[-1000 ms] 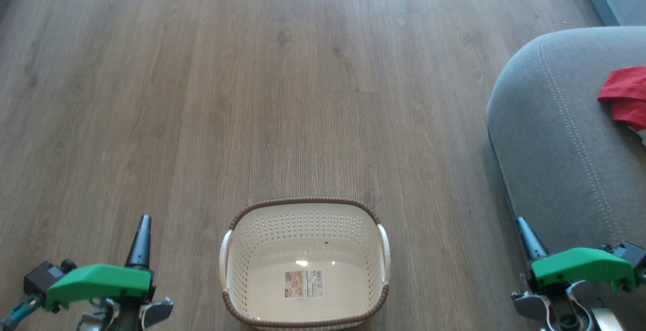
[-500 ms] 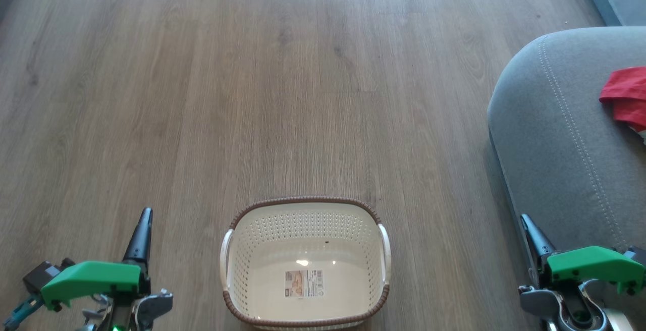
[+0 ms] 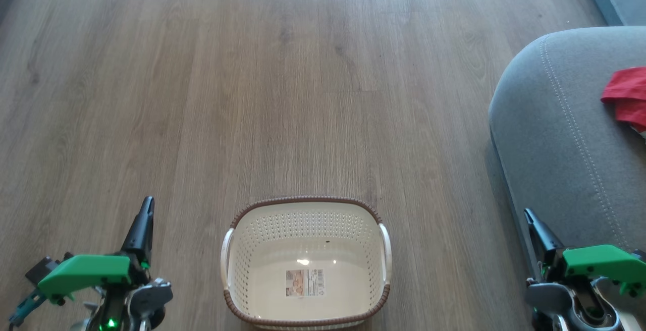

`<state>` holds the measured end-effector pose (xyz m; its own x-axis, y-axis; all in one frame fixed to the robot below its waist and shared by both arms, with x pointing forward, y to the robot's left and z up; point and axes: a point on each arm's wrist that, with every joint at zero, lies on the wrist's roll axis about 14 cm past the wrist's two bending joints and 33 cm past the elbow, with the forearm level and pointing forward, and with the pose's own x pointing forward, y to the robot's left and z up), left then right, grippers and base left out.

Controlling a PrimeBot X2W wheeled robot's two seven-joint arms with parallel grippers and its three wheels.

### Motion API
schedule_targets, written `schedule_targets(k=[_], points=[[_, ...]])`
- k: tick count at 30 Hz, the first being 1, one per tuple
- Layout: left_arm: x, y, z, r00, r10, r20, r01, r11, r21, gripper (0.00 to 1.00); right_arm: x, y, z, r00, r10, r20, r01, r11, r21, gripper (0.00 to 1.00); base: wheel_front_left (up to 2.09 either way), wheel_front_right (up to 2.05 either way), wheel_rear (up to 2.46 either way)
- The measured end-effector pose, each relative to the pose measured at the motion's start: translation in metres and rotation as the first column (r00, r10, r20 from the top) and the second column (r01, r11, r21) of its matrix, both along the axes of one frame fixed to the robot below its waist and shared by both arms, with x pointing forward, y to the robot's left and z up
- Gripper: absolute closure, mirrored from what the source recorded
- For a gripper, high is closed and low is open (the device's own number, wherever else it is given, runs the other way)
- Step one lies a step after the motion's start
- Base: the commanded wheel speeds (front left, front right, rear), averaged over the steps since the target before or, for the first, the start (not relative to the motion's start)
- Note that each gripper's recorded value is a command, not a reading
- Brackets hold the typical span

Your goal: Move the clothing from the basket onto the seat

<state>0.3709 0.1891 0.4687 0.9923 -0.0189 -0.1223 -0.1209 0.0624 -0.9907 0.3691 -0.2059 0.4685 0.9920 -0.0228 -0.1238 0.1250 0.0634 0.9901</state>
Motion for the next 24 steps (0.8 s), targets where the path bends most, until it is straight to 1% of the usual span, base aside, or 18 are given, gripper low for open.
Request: schedule_targets(k=[6,24], points=[[0.0007,-0.0009,0.0031,1.000,0.000,0.012,0.001,0.998,-0.064,1.00,0.0048,-0.0017,0.0082,0.999,-0.013,0.029,0.011,0.998,0.064,1.00,0.00,0.00,0.00],[0.0009,-0.0010,0.0038,1.000,0.000,0.014,0.001,0.998,-0.067,1.00,0.0046,-0.0032,0.0084,0.999,-0.018,0.030,0.016,0.998,0.065,1.00,0.00,0.00,0.00]])
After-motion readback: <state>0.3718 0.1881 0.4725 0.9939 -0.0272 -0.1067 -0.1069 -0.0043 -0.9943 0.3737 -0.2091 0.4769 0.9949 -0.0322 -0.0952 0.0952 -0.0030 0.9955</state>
